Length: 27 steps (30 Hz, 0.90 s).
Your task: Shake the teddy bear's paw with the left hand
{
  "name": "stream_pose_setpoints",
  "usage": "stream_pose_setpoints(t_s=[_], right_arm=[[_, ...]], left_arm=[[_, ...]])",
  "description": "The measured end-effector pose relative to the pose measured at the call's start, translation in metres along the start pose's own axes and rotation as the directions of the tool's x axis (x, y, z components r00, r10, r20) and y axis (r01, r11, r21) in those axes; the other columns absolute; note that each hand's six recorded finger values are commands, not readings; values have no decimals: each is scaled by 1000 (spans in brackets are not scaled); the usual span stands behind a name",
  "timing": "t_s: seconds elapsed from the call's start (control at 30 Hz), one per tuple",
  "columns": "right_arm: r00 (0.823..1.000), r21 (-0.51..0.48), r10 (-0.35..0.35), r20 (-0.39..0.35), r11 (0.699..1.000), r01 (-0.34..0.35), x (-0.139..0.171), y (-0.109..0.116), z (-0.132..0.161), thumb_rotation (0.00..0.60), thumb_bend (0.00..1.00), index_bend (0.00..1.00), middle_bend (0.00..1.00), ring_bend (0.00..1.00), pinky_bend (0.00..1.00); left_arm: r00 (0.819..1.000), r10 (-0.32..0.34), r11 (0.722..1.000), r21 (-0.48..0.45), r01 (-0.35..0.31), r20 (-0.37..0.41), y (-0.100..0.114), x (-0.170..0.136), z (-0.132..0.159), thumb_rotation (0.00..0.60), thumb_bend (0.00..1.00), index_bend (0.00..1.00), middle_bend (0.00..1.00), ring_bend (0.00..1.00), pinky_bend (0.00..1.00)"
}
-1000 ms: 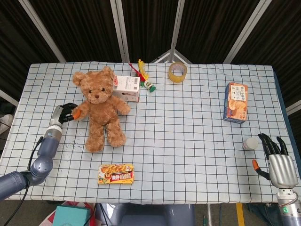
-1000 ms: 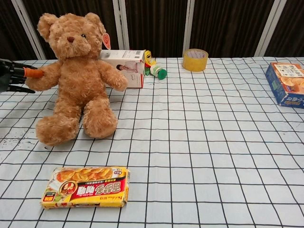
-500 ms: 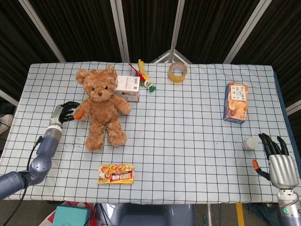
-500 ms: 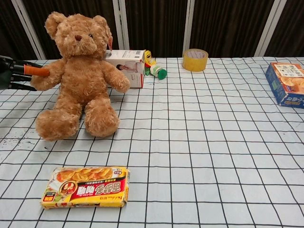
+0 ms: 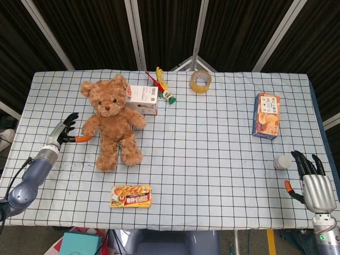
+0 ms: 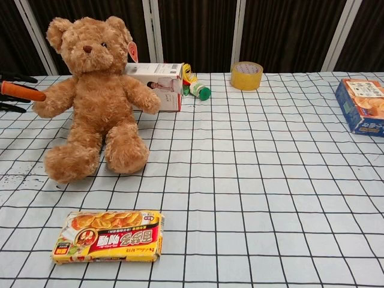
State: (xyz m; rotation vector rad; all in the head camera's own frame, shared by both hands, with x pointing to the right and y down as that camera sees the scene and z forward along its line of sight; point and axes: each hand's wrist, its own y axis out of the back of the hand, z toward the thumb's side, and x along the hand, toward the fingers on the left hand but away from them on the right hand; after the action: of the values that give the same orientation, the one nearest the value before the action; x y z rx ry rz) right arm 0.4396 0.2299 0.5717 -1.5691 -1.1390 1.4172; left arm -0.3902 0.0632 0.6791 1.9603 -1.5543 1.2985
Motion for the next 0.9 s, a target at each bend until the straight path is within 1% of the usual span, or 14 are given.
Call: stream_pose_setpoints(t_s=[0.1,0.2,0.3,0.33,0.4,0.43,0.5,0.53,0.6,0.63,0.73,0.77,0.83,0.9], right_arm=[[1000,1,-3,-1,1000,3,0,0,0,600,367,85,116,222,62],[1000,-1,-7,2,1000,7,1,1,0,600,367,85,116,222,62],[1000,-6,-15,2,1000,15,1,3,0,600,367,85,116,222,62],[1000,-8,-19,-1,1000,19,1,4,1,600,367,85,116,222,62],[1000,-9,-27,-12,1000,27,2,5,4,600,368,85,116,222,62],[999,-10,-29,-16,1000,29,2,5,5,600,368,85,116,222,62],[999,-12,-35,-23,999,34,4,6,7,600,367,85,116,222,62],[999,-12,-36,-25,999,36,3,7,7,600,367,85,116,222,62],[999,-10,-39,-28,999,38,3,7,8,600,367,85,116,222,62],[999,-10,-44,-29,999,43,3,8,8,600,367,85,116,222,62],[997,-16,-63,-33,998,62,3,10,10,600,367,85,116,222,62],[997,-20,-70,-33,997,69,3,11,10,600,367,85,116,222,62],[996,-23,-80,-33,997,79,3,12,11,600,367,85,116,222,62],[995,-24,-91,-34,996,90,3,13,11,600,367,85,116,222,62]], left_arm=[[1000,12,999,36,-13,15,17,-16,2,600,169,0,0,0,45],[999,38,996,78,-40,23,39,-39,3,600,169,0,0,0,22],[996,84,978,191,-89,34,67,-68,1,600,177,0,0,0,18],[993,112,956,268,-119,41,80,-81,-2,600,184,0,0,0,18],[985,158,905,389,-173,70,98,-100,-5,600,190,0,0,0,18],[977,190,860,462,-215,101,108,-113,-6,600,194,0,0,0,18],[959,234,787,548,-283,161,122,-132,-6,600,198,6,0,0,18],[945,257,738,590,-328,203,130,-145,-6,600,200,15,0,0,18],[922,284,668,636,-386,262,140,-165,-8,600,201,38,0,0,19],[909,297,627,657,-418,294,145,-177,-10,600,201,49,0,0,18],[880,323,548,689,-475,350,158,-203,-20,600,201,60,0,0,18],[872,329,529,695,-488,362,162,-207,-22,600,201,60,0,0,18],[860,338,487,710,-508,383,170,-215,-29,600,201,60,0,0,18],[856,339,454,729,-513,391,176,-217,-36,600,201,60,0,0,18]])
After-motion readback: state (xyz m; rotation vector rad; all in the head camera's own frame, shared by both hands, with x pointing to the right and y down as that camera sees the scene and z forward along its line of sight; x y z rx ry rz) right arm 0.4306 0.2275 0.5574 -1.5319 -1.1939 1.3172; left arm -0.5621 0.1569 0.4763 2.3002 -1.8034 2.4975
